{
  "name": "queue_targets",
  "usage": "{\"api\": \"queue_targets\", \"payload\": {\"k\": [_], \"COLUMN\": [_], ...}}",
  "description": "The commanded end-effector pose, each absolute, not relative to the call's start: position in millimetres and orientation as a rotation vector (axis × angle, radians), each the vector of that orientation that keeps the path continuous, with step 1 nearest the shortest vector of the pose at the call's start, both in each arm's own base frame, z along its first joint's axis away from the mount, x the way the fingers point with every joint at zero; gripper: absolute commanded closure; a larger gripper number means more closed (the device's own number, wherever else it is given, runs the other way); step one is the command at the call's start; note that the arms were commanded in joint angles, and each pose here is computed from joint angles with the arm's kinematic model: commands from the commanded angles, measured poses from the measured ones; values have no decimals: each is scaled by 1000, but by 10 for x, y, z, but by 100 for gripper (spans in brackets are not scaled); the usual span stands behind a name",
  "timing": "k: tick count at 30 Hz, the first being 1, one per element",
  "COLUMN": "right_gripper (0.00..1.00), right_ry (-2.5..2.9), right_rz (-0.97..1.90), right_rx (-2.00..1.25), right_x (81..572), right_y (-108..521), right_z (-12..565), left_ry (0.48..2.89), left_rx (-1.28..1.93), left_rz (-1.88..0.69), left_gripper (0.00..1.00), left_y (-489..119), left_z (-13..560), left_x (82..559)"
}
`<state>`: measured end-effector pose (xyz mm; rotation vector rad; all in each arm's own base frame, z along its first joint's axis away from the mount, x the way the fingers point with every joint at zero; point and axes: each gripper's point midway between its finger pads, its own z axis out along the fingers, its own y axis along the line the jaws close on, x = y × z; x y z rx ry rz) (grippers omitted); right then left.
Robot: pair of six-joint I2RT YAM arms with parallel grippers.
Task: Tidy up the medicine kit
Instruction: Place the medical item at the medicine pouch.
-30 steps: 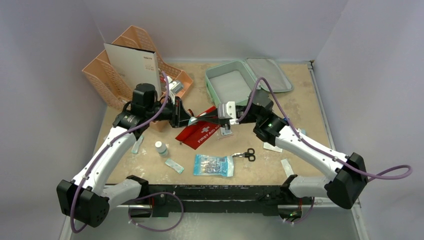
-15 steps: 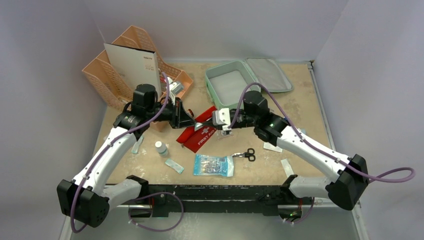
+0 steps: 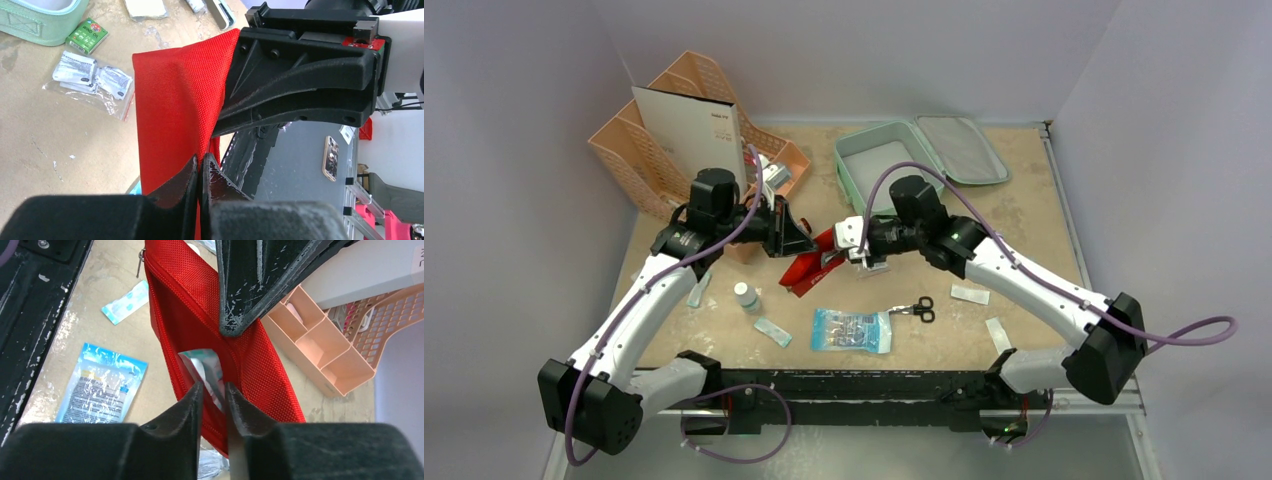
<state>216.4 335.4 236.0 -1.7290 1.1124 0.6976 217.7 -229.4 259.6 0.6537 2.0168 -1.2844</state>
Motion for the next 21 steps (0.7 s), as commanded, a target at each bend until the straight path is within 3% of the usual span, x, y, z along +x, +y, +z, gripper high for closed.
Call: {"api": "queue_targets", "payload": {"k": [1, 8, 13, 17, 21], "right_gripper": [72, 67, 67, 67, 65], "right_ry": [1127, 1267, 1649, 1865, 2057], "right_rz": [712, 871, 963, 876, 570], "right_rx": [-1679, -1482, -1081, -740, -446], "right_x": [2148, 2033, 2072, 2232, 2477], "right_y": [3367, 3374, 3192, 2906, 2341], "right_z": [2589, 2966, 3021, 2752, 2315], "left_ry": [1979, 2029, 2078, 2080, 2076], "left_rx": [661, 597, 509, 473, 447], "left_rz": [-1271, -1137, -970, -900, -832], "left_gripper": [100, 100, 100, 100, 100], "left_y": [-2310, -2204, -2040, -1954, -1868], "left_z": [2666, 2584, 2508, 2507, 2516], "left_x": [2217, 2349, 2501, 2545, 2580]}}
